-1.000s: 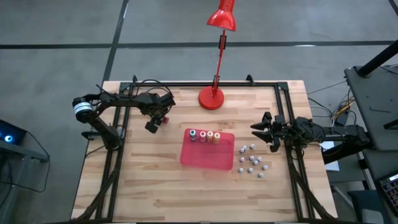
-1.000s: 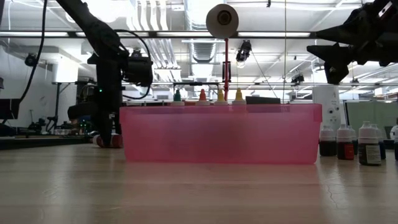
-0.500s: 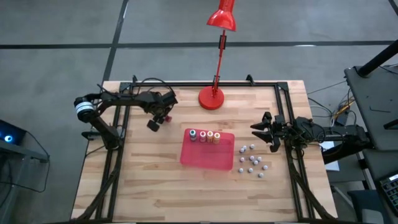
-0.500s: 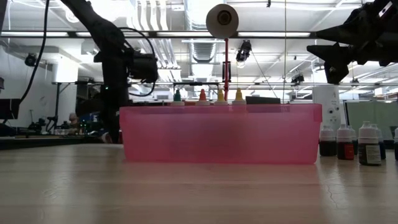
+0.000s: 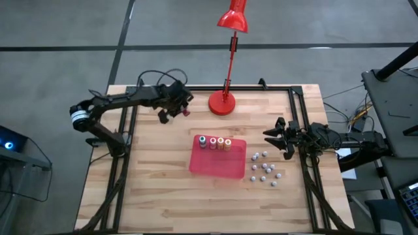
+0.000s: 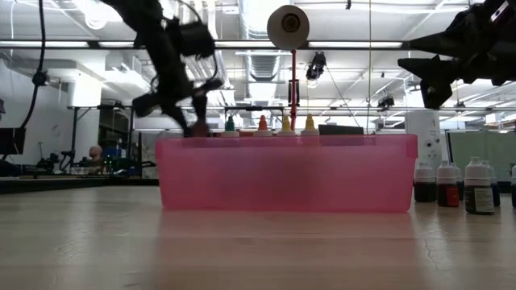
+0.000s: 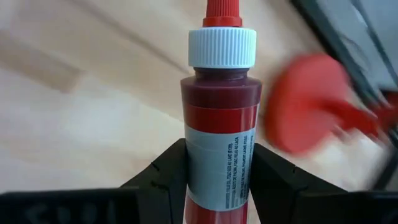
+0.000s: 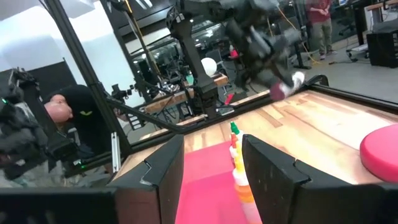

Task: Pick & Place food coloring
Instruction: Put the large red food coloring bottle into the red bin

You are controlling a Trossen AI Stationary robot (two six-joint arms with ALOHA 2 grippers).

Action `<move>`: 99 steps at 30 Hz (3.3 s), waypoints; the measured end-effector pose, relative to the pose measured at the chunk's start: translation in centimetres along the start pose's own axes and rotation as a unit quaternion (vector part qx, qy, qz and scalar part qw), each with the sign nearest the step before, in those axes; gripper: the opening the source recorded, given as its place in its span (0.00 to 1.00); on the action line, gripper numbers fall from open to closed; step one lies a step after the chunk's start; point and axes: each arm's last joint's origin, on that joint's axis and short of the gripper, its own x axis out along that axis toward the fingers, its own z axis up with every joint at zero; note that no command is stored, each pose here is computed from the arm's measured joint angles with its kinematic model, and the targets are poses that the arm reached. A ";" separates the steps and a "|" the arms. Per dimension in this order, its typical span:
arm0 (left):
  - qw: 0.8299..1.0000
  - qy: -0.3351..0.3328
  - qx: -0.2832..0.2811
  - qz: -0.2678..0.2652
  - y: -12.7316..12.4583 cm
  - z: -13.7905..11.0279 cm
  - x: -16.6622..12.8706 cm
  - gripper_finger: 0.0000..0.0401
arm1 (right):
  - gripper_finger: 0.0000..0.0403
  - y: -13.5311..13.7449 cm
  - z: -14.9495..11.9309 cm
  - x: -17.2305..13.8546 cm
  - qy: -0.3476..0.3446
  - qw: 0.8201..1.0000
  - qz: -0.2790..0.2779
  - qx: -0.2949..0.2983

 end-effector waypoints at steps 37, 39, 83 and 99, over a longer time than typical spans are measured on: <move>0.773 0.272 0.483 -0.309 -7.3 -8.6 -12.5 0.30 | 0.42 5.8 13.1 2.9 0.070 0.994 -0.013 0.088; 0.760 0.280 0.494 -0.315 -7.3 -8.8 -12.6 0.30 | 0.46 6.4 14.1 3.6 0.089 0.992 -0.002 0.092; 0.559 0.259 0.667 -0.420 -6.7 -12.1 -15.1 0.30 | 0.76 11.0 23.1 19.4 0.305 0.950 0.034 -0.063; 0.514 0.247 0.697 -0.434 -6.3 -12.8 -15.3 0.30 | 0.75 10.8 21.8 23.5 0.334 0.939 0.073 -0.041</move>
